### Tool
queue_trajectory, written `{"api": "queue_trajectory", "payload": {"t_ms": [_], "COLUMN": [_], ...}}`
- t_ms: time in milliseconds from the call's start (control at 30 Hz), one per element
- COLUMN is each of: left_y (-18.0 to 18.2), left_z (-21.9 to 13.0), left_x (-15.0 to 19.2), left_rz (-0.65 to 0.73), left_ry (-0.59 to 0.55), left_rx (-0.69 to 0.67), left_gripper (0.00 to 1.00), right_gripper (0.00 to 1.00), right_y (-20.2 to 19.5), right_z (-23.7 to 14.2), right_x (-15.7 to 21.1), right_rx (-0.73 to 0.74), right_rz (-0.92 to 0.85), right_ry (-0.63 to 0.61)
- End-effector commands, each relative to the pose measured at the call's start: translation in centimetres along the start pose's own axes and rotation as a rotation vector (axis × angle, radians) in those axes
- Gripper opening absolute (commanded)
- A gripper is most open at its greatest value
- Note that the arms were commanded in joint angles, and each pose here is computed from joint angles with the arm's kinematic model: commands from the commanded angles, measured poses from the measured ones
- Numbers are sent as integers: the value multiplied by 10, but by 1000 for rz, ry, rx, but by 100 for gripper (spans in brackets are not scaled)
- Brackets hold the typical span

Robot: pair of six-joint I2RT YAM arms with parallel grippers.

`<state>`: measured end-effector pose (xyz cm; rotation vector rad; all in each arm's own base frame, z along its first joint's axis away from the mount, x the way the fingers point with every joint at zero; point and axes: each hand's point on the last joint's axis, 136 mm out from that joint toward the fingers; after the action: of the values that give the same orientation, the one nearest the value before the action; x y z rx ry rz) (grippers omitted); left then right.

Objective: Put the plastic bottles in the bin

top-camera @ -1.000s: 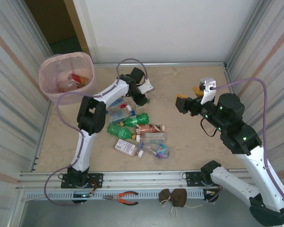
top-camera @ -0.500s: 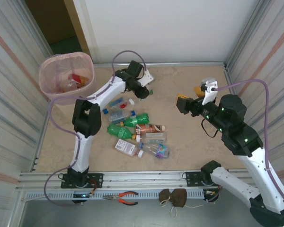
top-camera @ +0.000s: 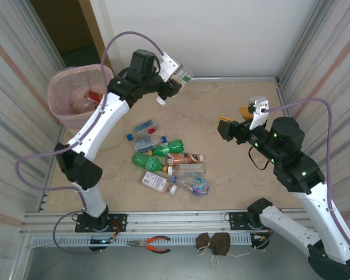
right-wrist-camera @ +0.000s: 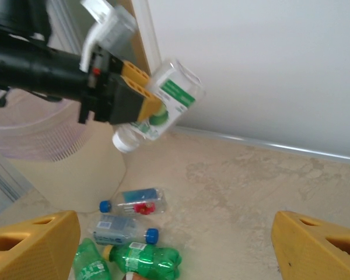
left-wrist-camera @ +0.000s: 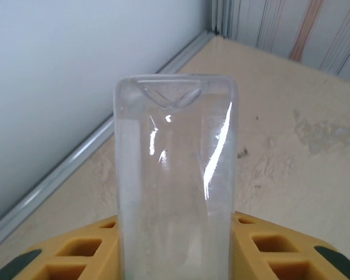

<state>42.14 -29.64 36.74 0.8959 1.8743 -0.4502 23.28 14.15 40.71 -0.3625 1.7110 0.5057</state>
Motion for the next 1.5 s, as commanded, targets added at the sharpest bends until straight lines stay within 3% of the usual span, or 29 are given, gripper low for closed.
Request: {"api": "queue_trajectory", "payload": {"t_ms": [0, 167, 367, 567, 733, 900, 1133, 1467], "left_y": [9, 37, 83, 136, 172, 191, 207, 219], "left_z": [-52, -108, -169, -219, -238, -230, -187, -140], "left_x": [-44, -59, -50, -13, 31, 66, 109, 177], "left_rz": [-29, -97, -216, -401, -579, -727, -883, -1167], "left_ry": [-150, -234, -285, -290, -254, -245, -191, -150], "left_rx": [-40, -124, -266, -405, -452, -383, -291, -267], "left_gripper": [39, 36, 35, 36, 36, 36, 36, 37], "right_gripper": [84, 84, 84, 84, 84, 84, 84, 84], "right_y": [0, 2, 5, 7, 8, 9, 9, 6], "right_z": [-8, -5, -1, 6, 10, 11, 12, 8], "right_x": [-19, -20, -21, -19, -18, -18, -17, -15], "right_rx": [5, -6, -22, -39, -46, -50, -51, -34], "right_rz": [4, 3, 3, 3, 6, 7, 16, 14], "right_ry": [-55, -60, -60, -49, -47, -45, -42, -37]}}
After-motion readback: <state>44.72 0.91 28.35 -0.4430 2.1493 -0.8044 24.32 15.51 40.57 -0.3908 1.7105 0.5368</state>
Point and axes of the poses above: each hand's point on the last joint's axis, 136 mm out from that joint toward the fingers, its own z axis out along the fingers, its own y axis along the line the jaws close on, x = y × z, and after that the axes turned 4 degrees about -z, right-handed
